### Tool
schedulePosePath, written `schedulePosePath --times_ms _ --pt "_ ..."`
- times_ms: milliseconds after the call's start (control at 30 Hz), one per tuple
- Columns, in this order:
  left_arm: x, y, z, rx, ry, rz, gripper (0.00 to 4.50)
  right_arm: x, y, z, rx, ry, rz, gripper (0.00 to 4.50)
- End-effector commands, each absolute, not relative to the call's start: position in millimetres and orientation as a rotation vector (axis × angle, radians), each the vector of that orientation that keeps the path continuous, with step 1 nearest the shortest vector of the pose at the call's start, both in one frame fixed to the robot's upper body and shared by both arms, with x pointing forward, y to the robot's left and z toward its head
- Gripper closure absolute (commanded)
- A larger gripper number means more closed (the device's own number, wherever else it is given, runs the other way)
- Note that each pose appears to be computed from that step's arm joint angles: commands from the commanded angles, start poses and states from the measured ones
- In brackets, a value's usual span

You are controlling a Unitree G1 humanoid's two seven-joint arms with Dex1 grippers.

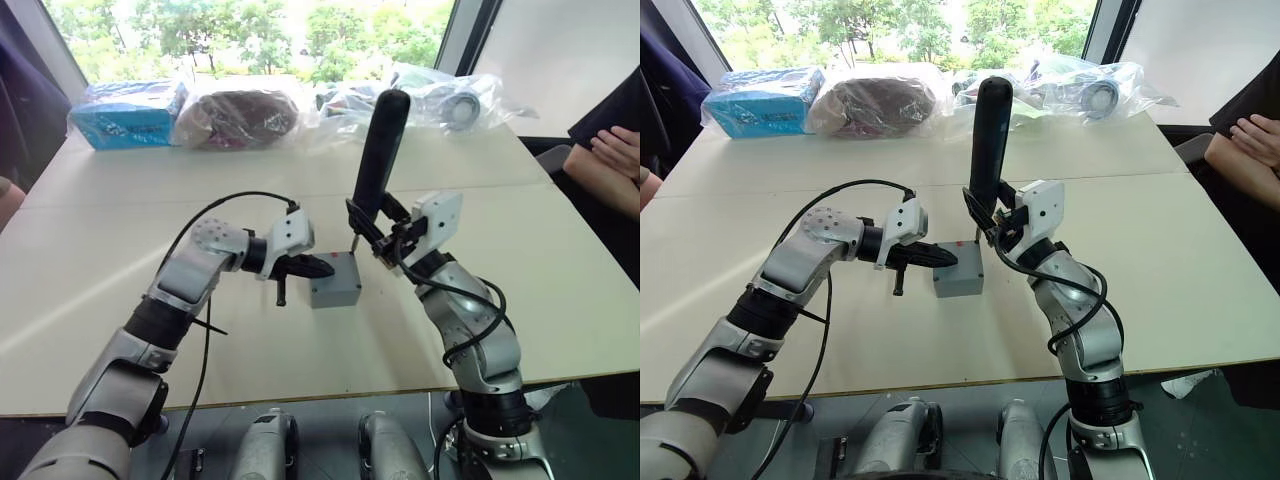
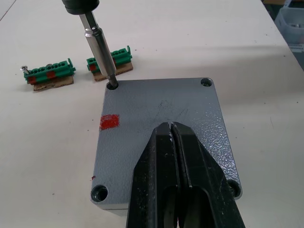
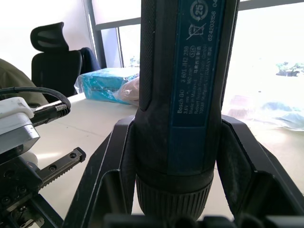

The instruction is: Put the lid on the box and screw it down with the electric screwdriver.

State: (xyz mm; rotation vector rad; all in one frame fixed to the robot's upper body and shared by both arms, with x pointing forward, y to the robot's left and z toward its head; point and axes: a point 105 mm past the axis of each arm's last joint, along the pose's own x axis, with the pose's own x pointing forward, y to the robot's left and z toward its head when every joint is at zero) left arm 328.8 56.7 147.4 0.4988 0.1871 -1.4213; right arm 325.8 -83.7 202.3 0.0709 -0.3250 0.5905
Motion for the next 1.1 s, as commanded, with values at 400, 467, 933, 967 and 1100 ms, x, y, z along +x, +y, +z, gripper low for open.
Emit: schedulePosePath --times_ms 400,467,933,967,1100 --pt "327.6 57.2 142.0 0.496 0.201 -1.41 4.5 325.5 -69.6 203.6 0.084 -0.352 0.609 2.71" --pt "327.9 57.2 142.1 0.493 0.201 -1.407 4.5 325.9 -68.5 203.8 0.078 -0.353 0.613 2.71" --pt "321.9 59.8 132.7 0.478 0.231 -1.409 4.5 327.6 -80.3 155.8 0.078 -0.197 0.552 2.71" --pt "321.4 59.8 131.7 0.474 0.233 -1.409 4.5 326.3 -78.2 156.7 0.089 -0.198 0.562 2.71" --pt "320.6 58.6 127.8 0.457 0.24 -1.403 4.5 323.7 -70.0 154.9 0.091 -0.174 0.592 2.71"
